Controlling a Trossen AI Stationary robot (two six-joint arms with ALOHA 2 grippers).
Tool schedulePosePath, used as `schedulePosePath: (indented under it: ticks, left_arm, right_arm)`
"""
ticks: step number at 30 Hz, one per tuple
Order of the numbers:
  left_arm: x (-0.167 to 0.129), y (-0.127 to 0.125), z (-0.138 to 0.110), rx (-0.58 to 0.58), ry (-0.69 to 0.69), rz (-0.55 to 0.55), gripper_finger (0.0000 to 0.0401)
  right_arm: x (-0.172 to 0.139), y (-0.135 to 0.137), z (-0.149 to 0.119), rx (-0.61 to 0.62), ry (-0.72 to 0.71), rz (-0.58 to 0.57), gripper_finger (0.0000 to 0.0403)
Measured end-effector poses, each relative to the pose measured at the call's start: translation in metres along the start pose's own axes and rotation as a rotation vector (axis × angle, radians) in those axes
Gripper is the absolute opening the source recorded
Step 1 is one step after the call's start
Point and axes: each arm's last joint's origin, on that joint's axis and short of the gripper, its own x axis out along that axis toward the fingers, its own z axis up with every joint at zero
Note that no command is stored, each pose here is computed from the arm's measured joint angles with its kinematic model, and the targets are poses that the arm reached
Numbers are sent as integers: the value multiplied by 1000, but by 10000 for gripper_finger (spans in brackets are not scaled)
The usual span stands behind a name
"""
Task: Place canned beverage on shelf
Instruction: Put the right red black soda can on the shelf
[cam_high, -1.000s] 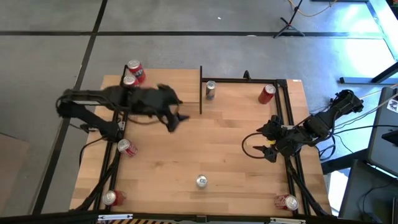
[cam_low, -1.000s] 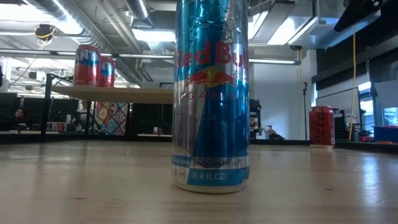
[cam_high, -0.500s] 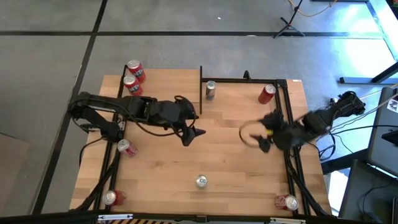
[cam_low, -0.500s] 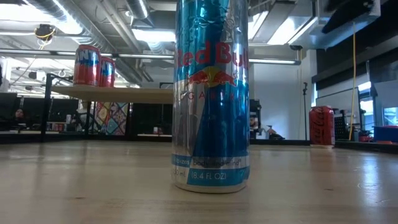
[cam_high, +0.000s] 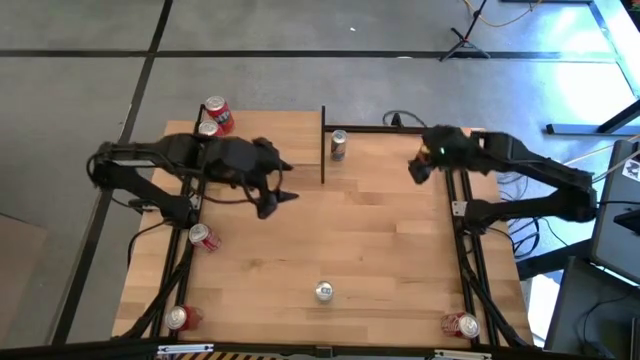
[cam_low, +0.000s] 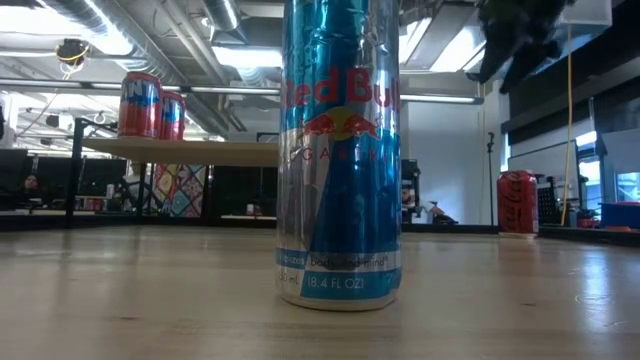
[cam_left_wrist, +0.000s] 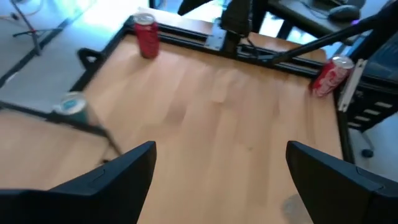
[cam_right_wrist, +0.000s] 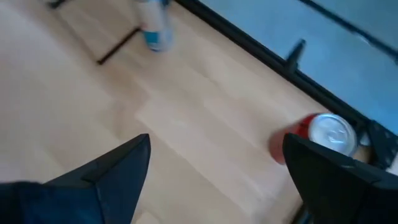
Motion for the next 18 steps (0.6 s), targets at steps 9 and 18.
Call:
schedulePosePath:
  ticks: [9, 18]
  left_arm:
    - [-11, 23, 0, 89, 32, -10, 347]
    - [-9, 26, 0, 125, 36, 14, 347]
  right_arm:
    - [42, -46, 24, 132, 147, -129, 353]
    - [90, -83, 35, 238, 321, -217, 353]
